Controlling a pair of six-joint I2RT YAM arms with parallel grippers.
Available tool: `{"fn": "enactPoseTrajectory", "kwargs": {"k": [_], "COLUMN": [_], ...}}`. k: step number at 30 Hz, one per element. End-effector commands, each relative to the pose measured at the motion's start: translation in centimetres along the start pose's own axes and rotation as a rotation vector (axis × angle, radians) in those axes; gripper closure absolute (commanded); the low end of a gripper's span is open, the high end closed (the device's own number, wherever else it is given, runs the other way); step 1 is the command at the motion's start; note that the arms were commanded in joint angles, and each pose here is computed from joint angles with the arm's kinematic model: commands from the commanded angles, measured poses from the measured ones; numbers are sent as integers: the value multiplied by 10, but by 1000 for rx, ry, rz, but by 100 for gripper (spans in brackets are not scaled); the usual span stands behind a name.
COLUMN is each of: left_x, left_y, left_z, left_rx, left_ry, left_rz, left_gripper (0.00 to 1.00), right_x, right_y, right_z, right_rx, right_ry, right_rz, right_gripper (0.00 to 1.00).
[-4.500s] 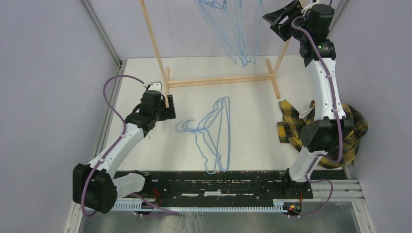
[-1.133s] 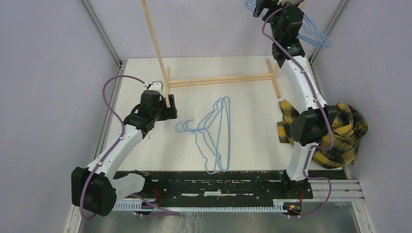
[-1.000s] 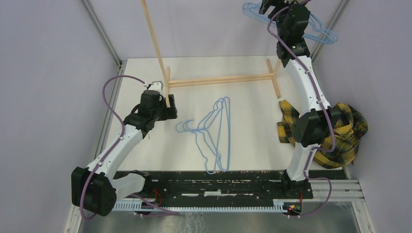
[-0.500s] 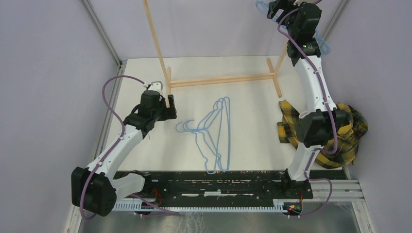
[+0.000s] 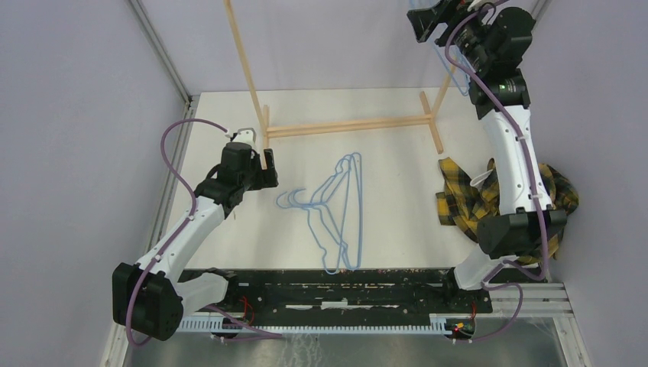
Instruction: Organize the hangers
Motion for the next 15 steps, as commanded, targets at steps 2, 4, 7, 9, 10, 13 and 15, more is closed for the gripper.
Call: {"fn": "enactPoseTrajectory", "kwargs": {"k": [2,4,7,9,10,13,15], "left_x": [-10,-10,-11,-11,-11,-10,-9], "left_y": [-3,-3,-2,-1,-1,-1,-1], "left_z": [-2,-1,-1,-1,-2,-1,-1], "left_rx": [6,3,-7,-18,-21,-22,-19], "left_ry": [-55,-56,-59,-63,-65,-64,-60], "left_rz": [-38,-38,-43,-47,-47,-46,-45], "left_gripper": [9,9,9,9,9,9,8], "right_x": [17,45,90,132,160,220,254], "right_y": [44,67,111,128,131,140,138], "right_z": [-28,-35,-52,-64,-73,-95,-109], "right_rx": [-154,-172,-222,-258,-276,-305,-296], "right_ry": [134,233,356,456,526,700,828], "right_rz": [7,-28,-69,-36,-19,-7,18], "right_gripper": [3,4,7,11,12,18,31]}}
Point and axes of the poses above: each gripper's point midway between its finger pads, its own z axis out along the fingers, its own y axis along the line the jaws close on, x = y × z, the point moved 10 cm from there along -z, back along the fingers, and after that the axes turned 5 degrees about z, right-handed, at the moved point
